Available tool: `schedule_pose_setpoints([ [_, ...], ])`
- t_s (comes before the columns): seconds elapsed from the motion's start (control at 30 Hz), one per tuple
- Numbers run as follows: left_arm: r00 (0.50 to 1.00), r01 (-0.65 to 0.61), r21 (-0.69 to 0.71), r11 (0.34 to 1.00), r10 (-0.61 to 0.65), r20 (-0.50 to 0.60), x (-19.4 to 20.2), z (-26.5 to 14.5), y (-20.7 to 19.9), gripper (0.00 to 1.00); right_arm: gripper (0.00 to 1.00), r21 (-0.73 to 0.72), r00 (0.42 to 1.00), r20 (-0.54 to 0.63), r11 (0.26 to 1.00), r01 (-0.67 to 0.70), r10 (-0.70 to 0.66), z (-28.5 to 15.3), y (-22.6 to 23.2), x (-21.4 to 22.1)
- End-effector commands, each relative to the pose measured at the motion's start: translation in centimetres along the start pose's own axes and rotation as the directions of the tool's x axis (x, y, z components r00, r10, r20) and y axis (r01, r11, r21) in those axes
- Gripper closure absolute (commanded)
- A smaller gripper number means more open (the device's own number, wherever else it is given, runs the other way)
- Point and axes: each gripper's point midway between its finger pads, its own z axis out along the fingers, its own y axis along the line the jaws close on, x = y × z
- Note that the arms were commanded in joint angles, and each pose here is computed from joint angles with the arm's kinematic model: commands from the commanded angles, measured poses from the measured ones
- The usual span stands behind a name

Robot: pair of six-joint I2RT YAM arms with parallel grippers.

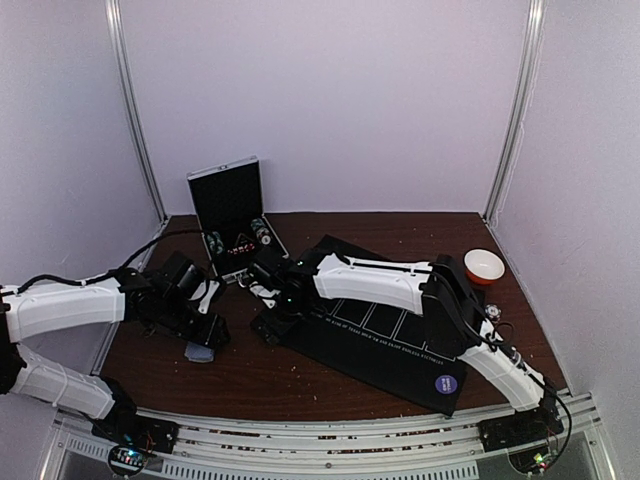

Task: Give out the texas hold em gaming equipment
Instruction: Place the big blind button in the big blind area, then pick up the pile of poker chips from the pile of poker chips.

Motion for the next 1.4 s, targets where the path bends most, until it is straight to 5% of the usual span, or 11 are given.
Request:
schedule_pose_setpoints([
  [0.0,0.997,-0.015,-0.004,1.000,0.015,0.076,-2.9,-1.2,-0.4,0.49,0.00,0.012,0.994,0.107,1.000,0.014,-0.015,-5.2,-0.1,-3.2],
  [0.13,0.995,-0.018,-0.031,0.999,0.021,0.094,-3.9,-1.9,-0.2,0.42,0.00,0.026,0.970,0.240,0.999,0.026,-0.032,-11.1,-0.6,-6.4],
  [0.3,0.993,-0.013,-0.050,0.999,0.019,0.119,-5.0,-2.6,-0.1,0.37,0.00,0.106,0.883,0.463,0.994,0.034,-0.080,-24.0,-2.8,-9.3],
  [0.6,0.981,-0.052,-0.086,0.995,0.067,0.182,-9.6,-3.6,-0.5,0.29,0.00,0.158,0.737,0.675,0.970,-0.183,0.029,-36.7,-13.0,-2.6],
  [0.93,0.956,-0.098,-0.096,0.990,0.121,0.269,-19.6,-5.6,2.0,0.22,0.00,0.206,0.801,0.510,0.859,-0.468,0.314,-36.0,-24.8,10.0],
  [1.17,0.954,-0.154,-0.100,0.983,0.175,0.245,-24.8,-2.9,3.8,0.18,0.00,0.215,0.803,0.418,0.813,-0.542,0.425,-32.7,-27.4,15.1],
  [1.37,0.963,-0.157,-0.022,0.987,0.158,0.219,-25.2,-0.5,2.8,0.18,0.00,0.456,0.749,0.224,0.612,-0.646,0.623,-29.6,-32.7,24.9],
])
